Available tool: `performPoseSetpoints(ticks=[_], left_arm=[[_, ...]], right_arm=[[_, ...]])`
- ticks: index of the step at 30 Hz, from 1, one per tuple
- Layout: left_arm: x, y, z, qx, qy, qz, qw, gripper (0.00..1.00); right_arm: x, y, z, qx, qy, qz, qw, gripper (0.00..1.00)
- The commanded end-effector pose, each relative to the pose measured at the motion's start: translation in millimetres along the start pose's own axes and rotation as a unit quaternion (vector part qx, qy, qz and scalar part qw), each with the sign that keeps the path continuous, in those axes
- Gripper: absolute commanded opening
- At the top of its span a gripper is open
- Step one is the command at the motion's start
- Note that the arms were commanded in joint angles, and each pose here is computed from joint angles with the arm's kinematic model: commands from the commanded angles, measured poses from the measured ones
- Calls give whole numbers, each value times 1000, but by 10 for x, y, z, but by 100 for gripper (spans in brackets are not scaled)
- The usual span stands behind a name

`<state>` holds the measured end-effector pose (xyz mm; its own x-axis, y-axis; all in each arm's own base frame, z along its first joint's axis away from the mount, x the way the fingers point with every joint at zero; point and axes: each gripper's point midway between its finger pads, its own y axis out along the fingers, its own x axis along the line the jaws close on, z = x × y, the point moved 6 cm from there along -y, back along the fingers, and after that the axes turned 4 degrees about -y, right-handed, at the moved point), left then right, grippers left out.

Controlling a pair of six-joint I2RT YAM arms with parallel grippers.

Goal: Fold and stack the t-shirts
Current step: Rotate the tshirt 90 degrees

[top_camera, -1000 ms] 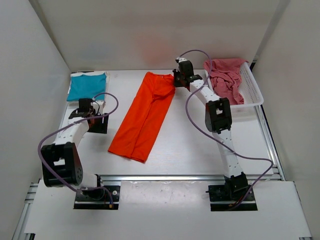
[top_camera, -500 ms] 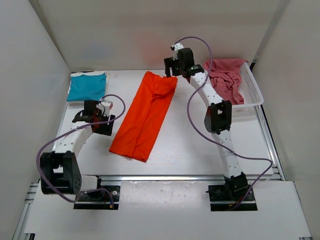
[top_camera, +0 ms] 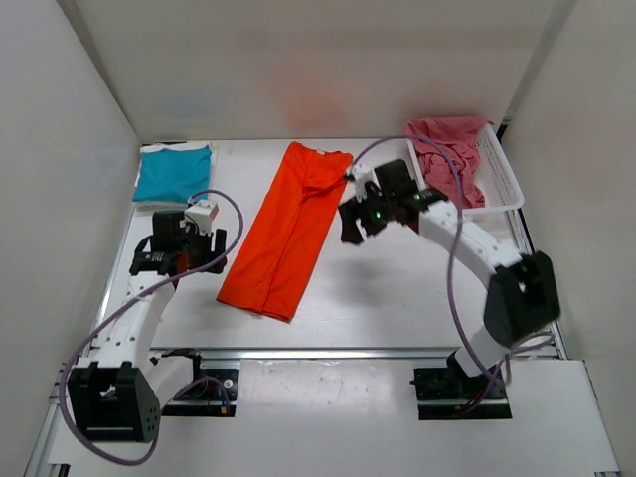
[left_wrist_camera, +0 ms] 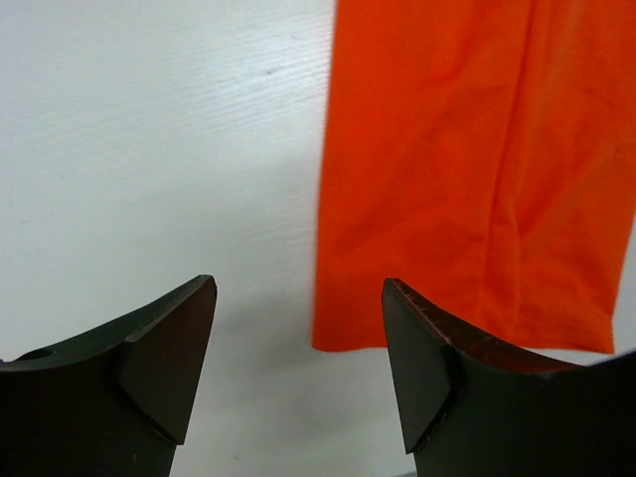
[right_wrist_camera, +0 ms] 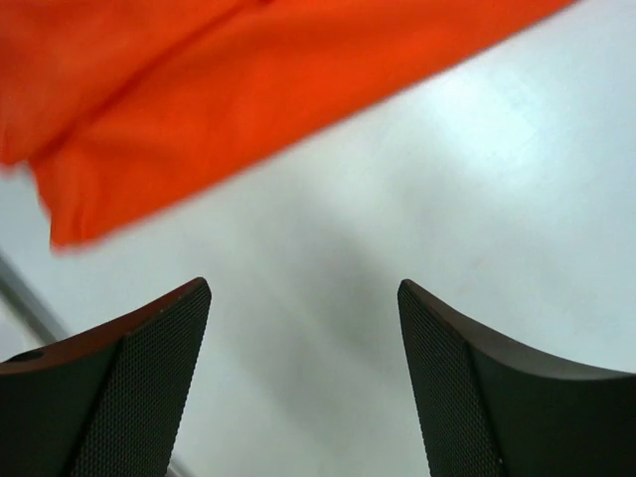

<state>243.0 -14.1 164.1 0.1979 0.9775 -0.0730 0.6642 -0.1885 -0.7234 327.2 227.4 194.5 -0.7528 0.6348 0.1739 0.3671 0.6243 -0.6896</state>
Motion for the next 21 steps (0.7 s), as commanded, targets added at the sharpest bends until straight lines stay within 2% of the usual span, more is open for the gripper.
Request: performPoseSetpoints(ticks=[1, 3, 7, 10, 12, 13, 17, 21], left_arm=[[-100, -81, 140, 0, -14, 16, 1000, 79], [-17, -150, 153, 1, -42, 5, 999, 78], [65, -352, 116, -4, -84, -12, 996, 78], [28, -472, 175, 7, -66, -29, 997, 78], [43, -548, 203, -1, -70, -47, 996, 78], [66, -585, 188, -12, -81, -49, 995, 78], [60, -751, 132, -55, -83, -57, 993, 78], [29, -713, 229, -45, -78, -50, 995, 79]], right_arm=[[387, -201, 163, -47, -155, -44, 986, 80], [725, -56, 326, -23, -224, -74, 972, 80], [1194, 197, 473, -36, -298, -132, 945, 77], [1735, 322, 713, -41, -371, -191, 908, 77], [1939, 401, 964, -27, -425, -206, 881, 77], [2017, 427, 1029, -24, -434, -209, 876, 77], [2107, 629, 1056, 12, -409, -197, 891, 76], [2090, 822, 1067, 21, -427, -164, 889, 75]])
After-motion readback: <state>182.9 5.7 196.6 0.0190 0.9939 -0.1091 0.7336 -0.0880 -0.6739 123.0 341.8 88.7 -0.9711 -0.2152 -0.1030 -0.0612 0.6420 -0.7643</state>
